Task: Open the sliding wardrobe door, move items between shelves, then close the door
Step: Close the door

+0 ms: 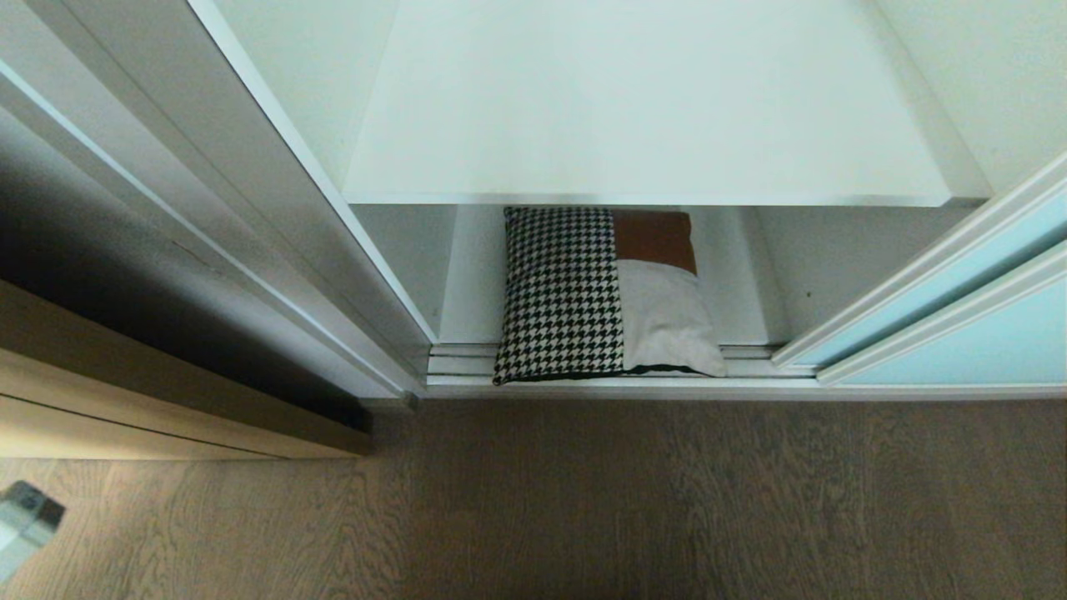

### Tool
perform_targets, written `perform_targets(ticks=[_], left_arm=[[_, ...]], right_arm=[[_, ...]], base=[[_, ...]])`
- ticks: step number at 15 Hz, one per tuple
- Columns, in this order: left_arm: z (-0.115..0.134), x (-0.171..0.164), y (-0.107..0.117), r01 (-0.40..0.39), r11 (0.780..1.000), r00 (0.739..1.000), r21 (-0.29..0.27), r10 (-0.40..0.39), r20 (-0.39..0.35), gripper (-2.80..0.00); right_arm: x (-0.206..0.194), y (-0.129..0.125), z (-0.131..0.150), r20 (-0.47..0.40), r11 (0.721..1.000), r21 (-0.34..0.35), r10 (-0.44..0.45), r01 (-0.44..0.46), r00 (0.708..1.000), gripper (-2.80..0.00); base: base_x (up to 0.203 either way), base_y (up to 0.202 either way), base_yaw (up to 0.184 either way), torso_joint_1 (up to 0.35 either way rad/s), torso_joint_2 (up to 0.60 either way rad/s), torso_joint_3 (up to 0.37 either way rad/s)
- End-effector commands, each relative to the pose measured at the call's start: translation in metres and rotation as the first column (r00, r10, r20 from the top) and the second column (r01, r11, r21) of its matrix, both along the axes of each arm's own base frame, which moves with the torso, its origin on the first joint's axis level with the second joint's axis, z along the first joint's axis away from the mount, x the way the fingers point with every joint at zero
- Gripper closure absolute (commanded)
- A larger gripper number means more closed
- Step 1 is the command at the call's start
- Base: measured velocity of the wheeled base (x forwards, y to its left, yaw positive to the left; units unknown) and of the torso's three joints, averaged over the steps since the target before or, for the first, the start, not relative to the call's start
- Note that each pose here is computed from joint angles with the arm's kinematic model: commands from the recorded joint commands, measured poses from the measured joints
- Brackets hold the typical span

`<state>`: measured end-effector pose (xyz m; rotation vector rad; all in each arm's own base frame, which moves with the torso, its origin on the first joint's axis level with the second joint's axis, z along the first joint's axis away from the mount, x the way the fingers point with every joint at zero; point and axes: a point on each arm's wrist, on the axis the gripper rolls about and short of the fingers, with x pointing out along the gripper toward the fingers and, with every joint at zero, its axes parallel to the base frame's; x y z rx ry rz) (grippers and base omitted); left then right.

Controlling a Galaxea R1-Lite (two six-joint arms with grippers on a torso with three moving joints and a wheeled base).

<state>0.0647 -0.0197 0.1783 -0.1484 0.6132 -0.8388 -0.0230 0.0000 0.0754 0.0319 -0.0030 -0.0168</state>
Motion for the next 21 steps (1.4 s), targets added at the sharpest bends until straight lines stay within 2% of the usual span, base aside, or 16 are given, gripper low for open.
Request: perform_targets(ticks=[1,4,7,13,17,21], left_arm=[[-0.025,0.044,-0.006,0.068,0.997,0.988,0.037,-0.062,-0.144,0.00],[-0.047,0.080,-0.016,0.111,0.991,0.992,0.072,-0.106,-0.074,0.00],[-0.066,0.094,-0.033,0.154,0.981,0.988,0.119,-0.151,-0.039,0.00],[-0.106,0.116,-0.072,0.151,0.972,0.988,0.181,-0.154,0.005,0.00],[-0.134,0.126,-0.108,0.116,0.977,0.989,0.181,-0.131,0.070,0.00],[-0.154,0.140,-0.134,0.038,0.992,0.982,0.122,-0.059,0.178,0.00]], right_arm=[[0.000,0.000,0.000,-0.003,1.000,0.000,0.000,0.000,1.000,0.00],[0.000,0.000,0.000,-0.003,1.000,0.000,0.000,0.000,1.000,0.00],[0.000,0.000,0.000,-0.003,1.000,0.000,0.000,0.000,1.000,0.00],[0.000,0.000,0.000,-0.003,1.000,0.000,0.000,0.000,1.000,0.00],[0.000,0.000,0.000,-0.003,1.000,0.000,0.000,0.000,1.000,0.00],[0.000,0.000,0.000,-0.003,1.000,0.000,0.000,0.000,1.000,0.00]], base=[[0.000,0.000,0.000,0.000,0.00,0.000],[0.000,0.000,0.000,0.000,0.00,0.000],[0.000,0.000,0.000,0.000,0.00,0.000],[0.000,0.000,0.000,0.000,0.00,0.000],[0.000,0.000,0.000,0.000,0.00,0.000],[0.000,0.000,0.000,0.000,0.00,0.000]])
